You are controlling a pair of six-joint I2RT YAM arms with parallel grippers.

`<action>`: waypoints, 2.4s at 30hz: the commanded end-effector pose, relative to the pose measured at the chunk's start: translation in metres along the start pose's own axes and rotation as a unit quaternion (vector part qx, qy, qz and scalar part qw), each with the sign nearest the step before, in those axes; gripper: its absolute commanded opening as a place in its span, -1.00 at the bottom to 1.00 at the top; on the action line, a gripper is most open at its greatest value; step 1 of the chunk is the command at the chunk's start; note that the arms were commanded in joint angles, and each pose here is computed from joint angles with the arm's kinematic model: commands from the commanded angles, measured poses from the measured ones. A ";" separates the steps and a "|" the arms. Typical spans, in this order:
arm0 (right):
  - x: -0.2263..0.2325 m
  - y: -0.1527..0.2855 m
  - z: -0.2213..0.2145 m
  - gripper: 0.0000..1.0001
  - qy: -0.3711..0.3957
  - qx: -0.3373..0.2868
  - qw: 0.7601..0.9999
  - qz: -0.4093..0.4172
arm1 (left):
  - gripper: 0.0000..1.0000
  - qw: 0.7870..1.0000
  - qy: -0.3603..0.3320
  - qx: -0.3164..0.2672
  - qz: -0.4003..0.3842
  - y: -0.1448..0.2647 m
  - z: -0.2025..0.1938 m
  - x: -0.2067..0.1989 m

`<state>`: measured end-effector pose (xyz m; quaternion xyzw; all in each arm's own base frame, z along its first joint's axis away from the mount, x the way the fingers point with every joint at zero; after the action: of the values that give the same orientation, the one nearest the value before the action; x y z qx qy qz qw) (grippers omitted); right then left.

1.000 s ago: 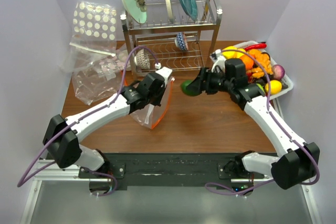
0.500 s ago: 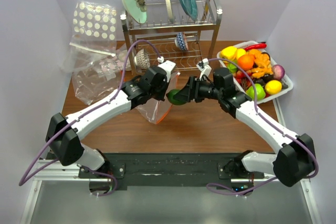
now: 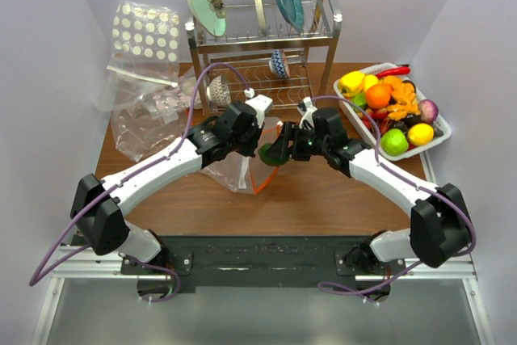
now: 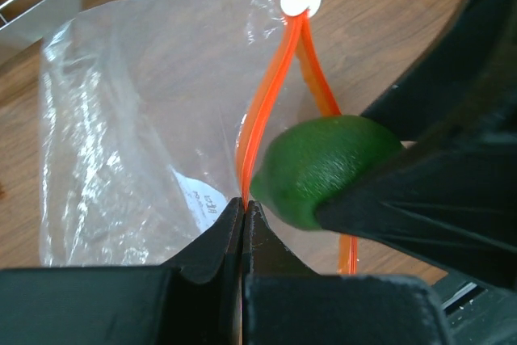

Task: Place the food in the zip-top bag and seal the zipper
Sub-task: Place the fake fruit in the zipper food storage bag, then pick up the fake fruit from the bin.

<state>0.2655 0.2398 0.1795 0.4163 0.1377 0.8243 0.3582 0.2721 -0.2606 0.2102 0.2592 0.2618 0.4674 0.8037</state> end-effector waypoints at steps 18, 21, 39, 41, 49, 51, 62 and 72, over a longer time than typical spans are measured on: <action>0.031 -0.006 0.014 0.58 -0.035 -0.055 0.996 0.065 | -1.00 0.995 0.039 -0.055 -0.070 0.027 0.040 -0.025; 0.032 0.005 0.016 0.75 -0.029 -0.064 0.996 0.057 | -1.00 0.996 0.041 -0.056 -0.062 0.028 0.042 -0.024; -0.015 0.100 0.083 0.76 0.102 -0.148 0.942 -0.284 | -1.00 0.998 0.000 -0.049 0.049 0.021 0.034 0.011; -0.030 0.115 0.093 0.84 0.108 -0.155 0.919 -0.347 | -1.00 0.998 -0.003 -0.048 0.049 0.019 0.033 0.012; -0.112 0.158 0.143 0.95 0.075 -0.146 0.839 -0.519 | -1.00 0.997 -0.011 -0.066 0.026 0.017 0.029 0.009; -0.127 0.149 0.146 0.96 0.071 -0.124 0.825 -0.547 | -1.00 0.997 -0.011 -0.076 0.017 0.016 0.029 0.008; -0.177 0.131 0.187 0.96 0.073 -0.078 0.753 -0.649 | -1.00 0.997 -0.009 -0.083 -0.002 0.015 0.018 0.009; -0.221 0.126 0.194 0.97 0.047 -0.059 0.745 -0.663 | -1.00 0.996 0.000 -0.085 -0.006 0.015 0.020 0.015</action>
<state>0.4362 -0.0036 0.2169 0.1697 0.3682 0.4210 0.8114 0.2774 -0.2441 0.2190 0.2194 0.2297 0.4883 0.8128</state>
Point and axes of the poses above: each gripper's point midway between its finger pads, its own y axis back along the fingers, its own x axis along the line the jaws close on, z = x × y, the point moved 4 cm from there along y, back along the fingers, and after that the axes turned 7 degrees about y, right-handed, at the moved point
